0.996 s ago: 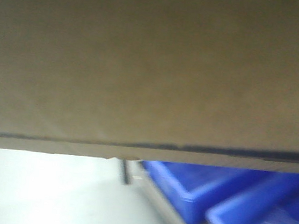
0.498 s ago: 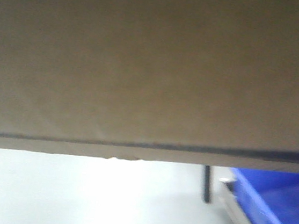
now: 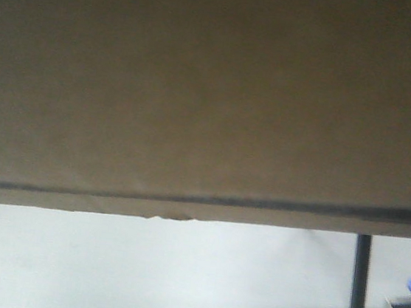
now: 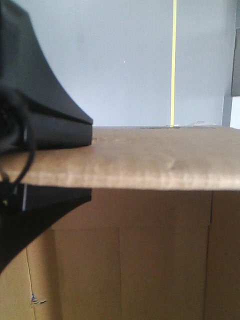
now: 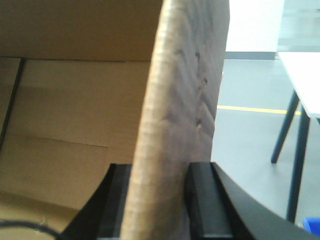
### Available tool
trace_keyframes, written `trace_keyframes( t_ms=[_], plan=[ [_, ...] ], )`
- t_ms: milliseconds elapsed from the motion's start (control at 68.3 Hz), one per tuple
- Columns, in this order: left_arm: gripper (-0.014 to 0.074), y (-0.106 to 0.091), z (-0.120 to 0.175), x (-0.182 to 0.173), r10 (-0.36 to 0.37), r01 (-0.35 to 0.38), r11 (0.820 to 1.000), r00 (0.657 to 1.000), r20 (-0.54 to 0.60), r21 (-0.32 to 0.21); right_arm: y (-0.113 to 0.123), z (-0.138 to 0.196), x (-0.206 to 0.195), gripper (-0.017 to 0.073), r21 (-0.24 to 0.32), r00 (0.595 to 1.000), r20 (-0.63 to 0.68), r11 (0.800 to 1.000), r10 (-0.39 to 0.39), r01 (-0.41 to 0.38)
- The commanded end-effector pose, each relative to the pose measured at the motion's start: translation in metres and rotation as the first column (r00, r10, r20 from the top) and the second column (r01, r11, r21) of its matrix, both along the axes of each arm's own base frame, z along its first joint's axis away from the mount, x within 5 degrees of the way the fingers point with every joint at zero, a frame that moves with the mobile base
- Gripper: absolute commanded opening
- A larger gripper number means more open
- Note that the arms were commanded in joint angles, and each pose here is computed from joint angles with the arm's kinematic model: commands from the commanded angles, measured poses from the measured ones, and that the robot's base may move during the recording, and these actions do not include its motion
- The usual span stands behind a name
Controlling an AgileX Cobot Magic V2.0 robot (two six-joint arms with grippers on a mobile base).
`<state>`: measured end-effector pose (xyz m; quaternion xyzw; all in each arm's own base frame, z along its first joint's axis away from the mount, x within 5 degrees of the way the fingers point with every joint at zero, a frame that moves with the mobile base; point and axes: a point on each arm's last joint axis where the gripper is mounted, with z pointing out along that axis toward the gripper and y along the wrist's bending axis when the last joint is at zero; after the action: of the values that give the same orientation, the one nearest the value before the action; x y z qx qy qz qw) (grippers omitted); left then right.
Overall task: Grab box from left shelf to table start
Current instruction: 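Hold the box with both grippers while the base turns away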
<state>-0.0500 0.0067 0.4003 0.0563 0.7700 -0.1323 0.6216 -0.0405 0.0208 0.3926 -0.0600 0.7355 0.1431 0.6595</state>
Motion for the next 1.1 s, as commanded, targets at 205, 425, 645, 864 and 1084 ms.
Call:
trace_keyframes(
  t_ms=[205, 425, 645, 864, 1084],
  plan=[
    [-0.0092, 0.0036, 0.0250, -0.0030, 0.025, -0.015, 0.999, 0.979, 0.200, -0.051, -0.0083, 0.0202, 0.0030, 0.0059, -0.019, 0.982, 0.162, 0.995, -0.097, 0.101],
    [-0.0092, 0.0036, 0.0250, -0.0030, 0.025, -0.015, 0.999, 0.979, 0.200, -0.051, -0.0083, 0.0202, 0.0030, 0.0059, -0.019, 0.982, 0.162, 0.995, -0.097, 0.101],
    [-0.0092, 0.0036, 0.0250, -0.0030, 0.025, -0.015, 0.999, 0.979, 0.200, -0.051, -0.0083, 0.0202, 0.0030, 0.0059, -0.019, 0.982, 0.162, 0.995, -0.097, 0.101],
    [-0.0092, 0.0036, 0.0250, -0.0030, 0.025, -0.015, 0.999, 0.979, 0.200, -0.051, -0.0083, 0.0202, 0.0030, 0.0059, -0.019, 0.982, 0.162, 0.995, -0.097, 0.101],
    [-0.0092, 0.0036, 0.0250, -0.0030, 0.025, -0.015, 0.999, 0.979, 0.200, -0.051, -0.0083, 0.0202, 0.0030, 0.0059, -0.019, 0.982, 0.162, 0.995, -0.097, 0.101]
  ],
)
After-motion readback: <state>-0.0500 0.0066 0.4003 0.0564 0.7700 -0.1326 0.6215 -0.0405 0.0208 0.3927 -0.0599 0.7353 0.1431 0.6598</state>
